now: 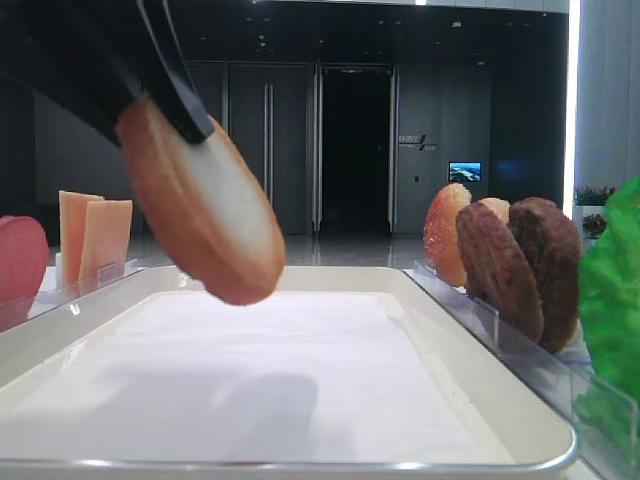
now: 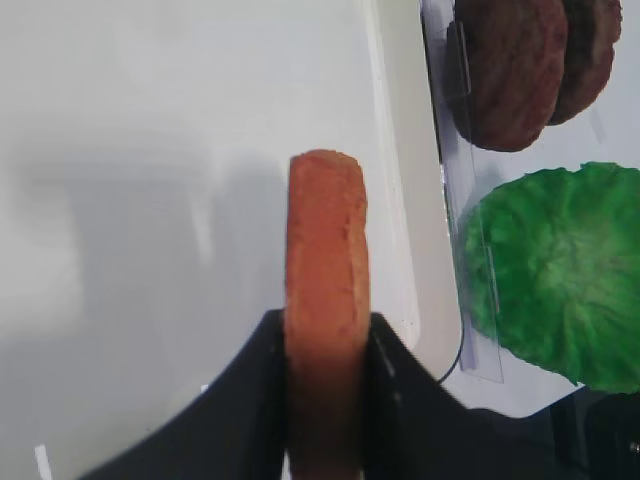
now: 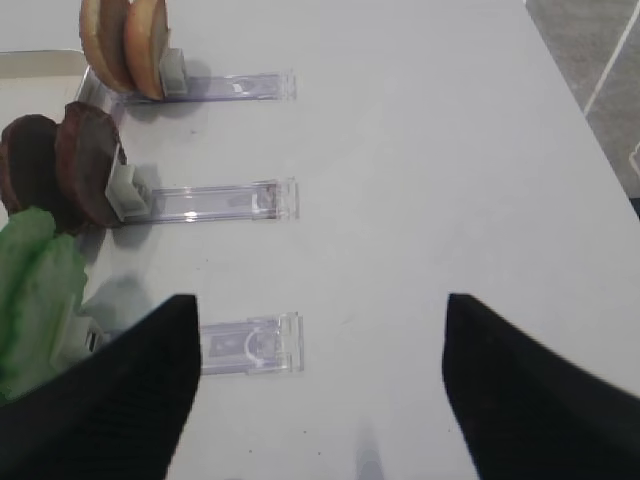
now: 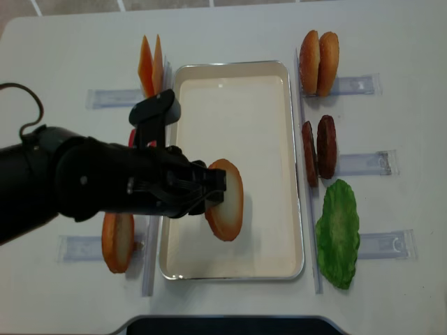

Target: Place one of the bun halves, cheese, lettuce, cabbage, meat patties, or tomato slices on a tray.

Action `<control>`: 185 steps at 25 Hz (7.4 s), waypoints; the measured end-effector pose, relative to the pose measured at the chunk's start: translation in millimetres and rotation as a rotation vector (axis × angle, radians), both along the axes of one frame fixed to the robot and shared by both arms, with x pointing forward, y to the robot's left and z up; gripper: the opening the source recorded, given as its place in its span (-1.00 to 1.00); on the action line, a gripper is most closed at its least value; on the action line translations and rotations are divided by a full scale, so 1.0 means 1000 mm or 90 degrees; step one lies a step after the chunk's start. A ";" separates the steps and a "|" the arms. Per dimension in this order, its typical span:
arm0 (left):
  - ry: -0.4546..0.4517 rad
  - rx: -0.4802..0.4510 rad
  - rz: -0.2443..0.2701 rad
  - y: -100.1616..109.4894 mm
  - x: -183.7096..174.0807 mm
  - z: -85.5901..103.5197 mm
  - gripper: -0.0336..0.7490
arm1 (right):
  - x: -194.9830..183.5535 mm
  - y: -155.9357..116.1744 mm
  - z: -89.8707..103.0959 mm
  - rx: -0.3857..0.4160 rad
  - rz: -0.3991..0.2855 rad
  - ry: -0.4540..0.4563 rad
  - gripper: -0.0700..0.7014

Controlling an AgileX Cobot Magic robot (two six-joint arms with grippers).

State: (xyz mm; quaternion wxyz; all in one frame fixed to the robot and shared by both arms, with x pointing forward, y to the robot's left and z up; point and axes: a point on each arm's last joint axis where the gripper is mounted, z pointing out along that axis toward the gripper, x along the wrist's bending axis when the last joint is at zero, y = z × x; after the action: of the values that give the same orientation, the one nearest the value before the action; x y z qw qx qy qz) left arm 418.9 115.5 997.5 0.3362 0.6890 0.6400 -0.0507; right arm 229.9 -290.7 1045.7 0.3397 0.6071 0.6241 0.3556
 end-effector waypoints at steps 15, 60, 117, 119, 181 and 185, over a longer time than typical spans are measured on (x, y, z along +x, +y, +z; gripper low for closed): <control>0.026 -0.028 0.013 -0.009 0.024 -0.034 -0.54 | 0.000 0.000 0.000 0.000 0.000 0.000 0.51; 0.054 0.092 -0.005 0.025 0.037 -0.042 0.08 | 0.000 0.000 0.000 0.000 0.000 0.000 0.51; -0.027 0.437 0.179 0.188 -0.076 0.082 0.26 | 0.000 0.000 0.000 0.000 0.000 0.000 0.51; -0.035 0.436 0.178 0.191 -0.088 0.075 0.22 | 0.000 0.000 0.000 0.000 0.000 0.000 0.51; -0.366 0.307 0.297 0.195 -0.187 0.045 0.13 | 0.000 0.000 0.000 0.000 0.000 0.000 0.51; -0.366 0.307 0.297 0.195 -0.187 0.045 0.13 | 0.000 0.000 0.000 0.000 0.000 0.000 0.51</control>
State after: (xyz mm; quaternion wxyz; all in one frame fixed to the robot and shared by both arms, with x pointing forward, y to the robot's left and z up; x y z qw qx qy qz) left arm 231.4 310.8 1042.3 0.3329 0.5707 0.6524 0.3714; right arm 229.9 -290.7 1045.7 0.3396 0.6074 0.6239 0.3558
